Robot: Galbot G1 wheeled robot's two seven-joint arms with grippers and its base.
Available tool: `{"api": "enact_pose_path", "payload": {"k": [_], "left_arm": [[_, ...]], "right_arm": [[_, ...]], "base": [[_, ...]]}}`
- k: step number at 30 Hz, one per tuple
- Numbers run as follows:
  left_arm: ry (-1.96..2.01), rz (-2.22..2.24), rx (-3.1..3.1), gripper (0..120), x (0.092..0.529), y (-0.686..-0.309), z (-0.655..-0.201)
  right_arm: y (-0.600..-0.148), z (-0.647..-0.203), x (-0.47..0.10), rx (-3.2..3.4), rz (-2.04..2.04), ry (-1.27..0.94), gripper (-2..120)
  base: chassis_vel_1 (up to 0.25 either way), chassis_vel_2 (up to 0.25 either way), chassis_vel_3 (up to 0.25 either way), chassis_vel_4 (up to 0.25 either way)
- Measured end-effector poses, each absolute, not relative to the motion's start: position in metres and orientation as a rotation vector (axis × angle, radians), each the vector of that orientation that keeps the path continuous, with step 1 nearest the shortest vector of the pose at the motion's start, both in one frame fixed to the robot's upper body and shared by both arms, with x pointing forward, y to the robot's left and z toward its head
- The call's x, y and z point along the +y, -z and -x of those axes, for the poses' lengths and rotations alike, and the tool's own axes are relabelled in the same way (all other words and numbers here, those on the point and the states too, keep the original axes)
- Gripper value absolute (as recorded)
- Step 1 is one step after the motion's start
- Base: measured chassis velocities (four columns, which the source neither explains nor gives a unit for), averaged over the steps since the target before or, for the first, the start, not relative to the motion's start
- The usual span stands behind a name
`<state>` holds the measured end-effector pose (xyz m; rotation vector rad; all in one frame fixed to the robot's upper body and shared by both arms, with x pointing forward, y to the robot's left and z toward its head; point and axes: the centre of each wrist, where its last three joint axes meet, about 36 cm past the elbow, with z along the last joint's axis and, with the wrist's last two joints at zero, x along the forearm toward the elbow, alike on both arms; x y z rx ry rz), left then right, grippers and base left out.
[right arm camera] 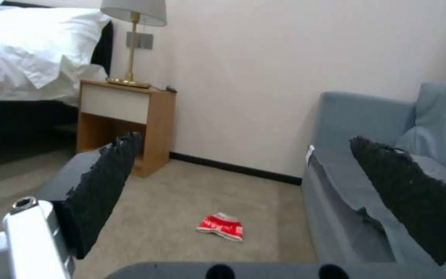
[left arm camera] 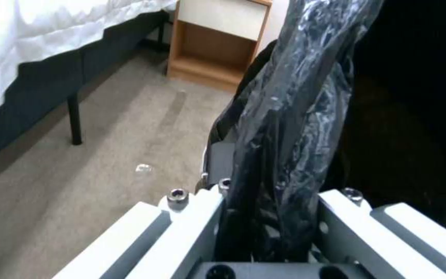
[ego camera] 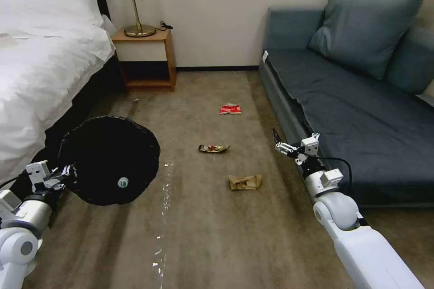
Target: Pick up the trash bin, then pick up the garbage on the floor and place it into the trash bin.
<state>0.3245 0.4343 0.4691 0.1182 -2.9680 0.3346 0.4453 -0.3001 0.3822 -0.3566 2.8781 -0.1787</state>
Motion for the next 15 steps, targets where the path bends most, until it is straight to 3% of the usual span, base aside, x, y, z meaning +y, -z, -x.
{"api": "enact_pose_path", "payload": {"k": [15], "left_arm": [[-0.337, -0.110, -2.970, 1, 0.4300, -0.4691, -0.3257]], "right_arm": [[-0.3787, -0.4449, -0.3017, 2.857, 0.375, 0.154, 100]], "base": [[-0.146, 0.147, 0.157, -0.146]]}}
